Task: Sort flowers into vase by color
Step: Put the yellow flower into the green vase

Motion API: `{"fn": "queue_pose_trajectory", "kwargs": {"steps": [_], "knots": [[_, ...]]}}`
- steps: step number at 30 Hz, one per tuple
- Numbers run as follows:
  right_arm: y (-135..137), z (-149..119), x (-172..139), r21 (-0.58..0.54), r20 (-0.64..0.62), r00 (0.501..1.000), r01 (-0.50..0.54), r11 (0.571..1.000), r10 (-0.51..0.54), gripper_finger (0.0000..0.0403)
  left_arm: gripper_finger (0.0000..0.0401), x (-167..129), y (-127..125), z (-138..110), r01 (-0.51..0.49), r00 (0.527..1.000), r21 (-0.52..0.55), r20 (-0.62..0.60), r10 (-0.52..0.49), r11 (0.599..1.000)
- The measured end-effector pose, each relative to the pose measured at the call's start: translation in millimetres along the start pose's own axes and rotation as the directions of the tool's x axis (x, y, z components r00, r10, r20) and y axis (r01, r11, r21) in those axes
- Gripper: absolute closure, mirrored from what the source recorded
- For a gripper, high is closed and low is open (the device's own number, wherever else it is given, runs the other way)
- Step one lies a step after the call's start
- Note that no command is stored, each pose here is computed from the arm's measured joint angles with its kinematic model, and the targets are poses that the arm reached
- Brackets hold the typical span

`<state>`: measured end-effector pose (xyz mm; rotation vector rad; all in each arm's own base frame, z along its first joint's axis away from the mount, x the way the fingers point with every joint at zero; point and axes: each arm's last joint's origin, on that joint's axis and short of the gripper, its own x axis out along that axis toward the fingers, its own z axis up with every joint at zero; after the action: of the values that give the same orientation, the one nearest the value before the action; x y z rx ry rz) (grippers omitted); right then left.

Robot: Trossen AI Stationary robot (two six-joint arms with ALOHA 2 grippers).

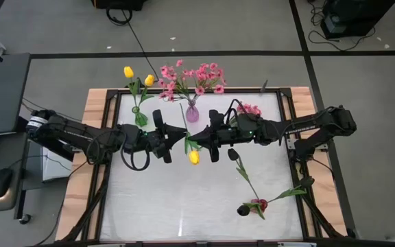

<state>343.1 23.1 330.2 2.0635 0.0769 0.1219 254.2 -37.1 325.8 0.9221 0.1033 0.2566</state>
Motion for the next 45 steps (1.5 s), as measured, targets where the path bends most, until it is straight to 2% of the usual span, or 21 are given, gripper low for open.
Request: {"fn": "queue_pose_trajectory", "kwargs": {"steps": [14, 45], "knots": [[-4.8, -7.5, 0.3, 0.004, -0.001, 1.000, 0.008, 1.000, -0.008, 0.0387, 0.0333, 8.8, -11.0, -3.2, 0.028, 0.999, 0.010, -0.022, -0.028, 1.000], [-7.7, -7.6, 0.0, -0.025, 0.011, 0.999, 0.034, 0.999, -0.033, 0.0387, 0.0333, 9.0, -8.3, -1.0, 0.001, 1.000, -0.007, -0.001, -0.001, 1.000]]}}
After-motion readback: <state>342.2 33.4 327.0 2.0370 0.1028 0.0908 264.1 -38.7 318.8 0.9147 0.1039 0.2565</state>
